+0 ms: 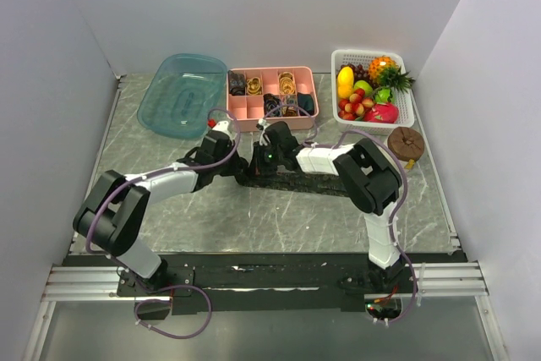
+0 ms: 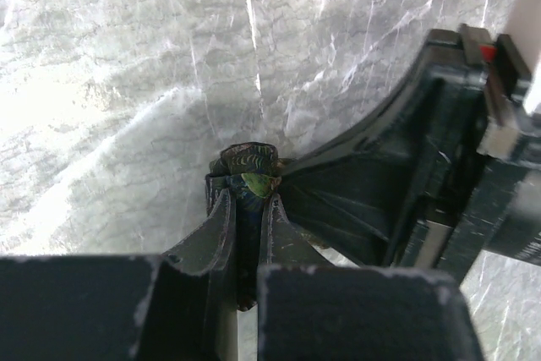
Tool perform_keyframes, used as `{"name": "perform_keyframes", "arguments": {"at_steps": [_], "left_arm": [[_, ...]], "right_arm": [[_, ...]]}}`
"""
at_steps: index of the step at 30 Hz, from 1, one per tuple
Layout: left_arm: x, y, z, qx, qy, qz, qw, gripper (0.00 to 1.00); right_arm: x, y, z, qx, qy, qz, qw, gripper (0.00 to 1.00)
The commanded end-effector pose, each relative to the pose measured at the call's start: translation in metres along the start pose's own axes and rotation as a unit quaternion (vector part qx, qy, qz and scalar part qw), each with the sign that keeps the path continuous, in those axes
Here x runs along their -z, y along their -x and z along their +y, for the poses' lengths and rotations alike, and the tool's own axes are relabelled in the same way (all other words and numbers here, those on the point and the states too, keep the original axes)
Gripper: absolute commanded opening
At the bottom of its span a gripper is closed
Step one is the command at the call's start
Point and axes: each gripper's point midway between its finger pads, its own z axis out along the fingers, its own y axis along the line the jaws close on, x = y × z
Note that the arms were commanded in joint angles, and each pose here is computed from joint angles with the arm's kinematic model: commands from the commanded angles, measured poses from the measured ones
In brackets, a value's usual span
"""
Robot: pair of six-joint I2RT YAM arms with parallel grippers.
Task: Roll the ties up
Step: Roll the tie at the center of the board.
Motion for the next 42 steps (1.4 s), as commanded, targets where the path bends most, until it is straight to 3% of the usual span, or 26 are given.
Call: {"name": "perform_keyframes", "arguments": {"at_steps": [1, 15, 42], "left_arm": [[0.01, 0.012, -0.033, -0.019, -0.035, -0.013, 0.999, 0.01], [-0.006, -0.012, -0.037, -0.083, 0.025, 0.021, 0.996, 0.01], [-0.026, -0.046, -0.037, -0.137, 0.098, 0.051, 0.984, 0.01]], "right_arm": [[-0.01, 0.008, 0.022, 0.002, 0.039, -0.012, 0.999, 0.0], [-0.005, 0.005, 0.03, 0.003, 0.062, -0.013, 0.998, 0.0], [0.031, 0.013, 0.026, 0.005, 0.045, -0.032, 0.998, 0.0]]}}
